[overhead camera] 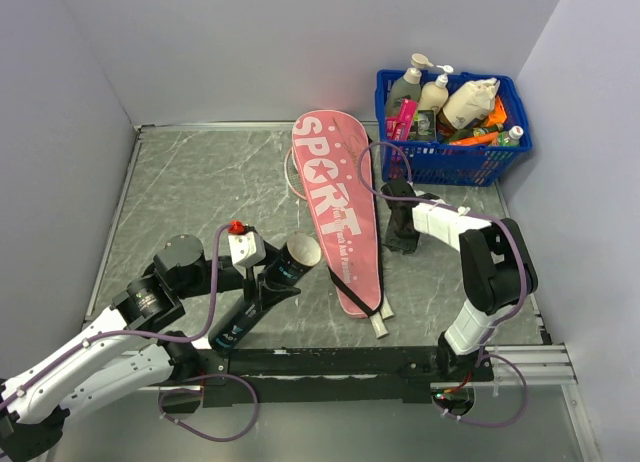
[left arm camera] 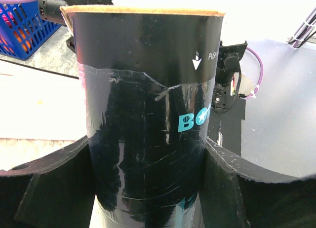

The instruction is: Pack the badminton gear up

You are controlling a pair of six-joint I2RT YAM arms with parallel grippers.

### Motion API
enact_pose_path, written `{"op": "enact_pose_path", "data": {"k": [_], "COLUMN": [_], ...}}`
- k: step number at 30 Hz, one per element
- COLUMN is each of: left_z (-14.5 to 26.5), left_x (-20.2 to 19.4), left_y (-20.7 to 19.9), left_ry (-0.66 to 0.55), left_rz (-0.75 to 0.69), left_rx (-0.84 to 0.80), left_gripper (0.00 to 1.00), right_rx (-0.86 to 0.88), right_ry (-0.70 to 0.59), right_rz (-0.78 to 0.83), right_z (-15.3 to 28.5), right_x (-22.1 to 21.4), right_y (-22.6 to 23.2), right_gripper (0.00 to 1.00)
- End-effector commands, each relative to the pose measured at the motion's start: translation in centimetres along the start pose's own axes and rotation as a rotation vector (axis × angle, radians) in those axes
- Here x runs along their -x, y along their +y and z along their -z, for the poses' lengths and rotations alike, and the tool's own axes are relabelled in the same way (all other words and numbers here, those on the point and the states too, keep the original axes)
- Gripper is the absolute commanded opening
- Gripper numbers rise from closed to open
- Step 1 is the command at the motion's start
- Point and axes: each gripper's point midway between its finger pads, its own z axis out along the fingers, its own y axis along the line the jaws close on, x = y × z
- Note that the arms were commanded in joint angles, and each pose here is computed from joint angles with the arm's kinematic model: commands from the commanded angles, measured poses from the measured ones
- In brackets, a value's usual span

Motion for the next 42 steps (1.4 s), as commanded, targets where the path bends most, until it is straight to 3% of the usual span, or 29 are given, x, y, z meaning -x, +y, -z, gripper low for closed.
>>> {"op": "enact_pose_path", "data": {"k": [1,8,11,22,27,33,42], "left_z": [0.6,0.6,0.6,0.5,0.1,-1.0,-4.1], "left_x": [4.1,4.0,4.1,3.9,3.4,2.2,0.3], "left_y": [-0.6,-0.7,-0.7,-0.7,-0.5,-0.6,0.1], "left_ry": [-0.112,-0.107,-0.110,-0.107,-0.087,-0.038,0.081], "left_rz": [-0.045,-0.043,-0.045,-0.044,-0.036,-0.018,0.028], "left_rx": [-0.011,-0.014,-0.014,-0.016,-0.020,-0.046,-0.049], "left_gripper": [0.01,0.01,0.01,0.01,0.01,0.01,0.01], "right_rx": [-0.004,-0.007,-0.011,0.004,0.087,0.308,0.683], "right_ry": [-0.017,-0.010,-0.003,-0.025,-0.096,-0.201,-0.484], "right_rz": [-0.028,-0.030,-0.030,-0.035,-0.032,0.066,0.193], "right_z": [-0.3,-0.6,-0.6,0.3,3.9,10.4,24.9], "right_x": [0.7,0.0,-0.1,0.4,1.8,3.0,2.5], "right_y": [0.1,-0.2,-0.3,-0.3,0.2,2.1,2.4], "right_gripper": [0.40,0.33,0.22,0.01,0.00,0.00,0.00]}}
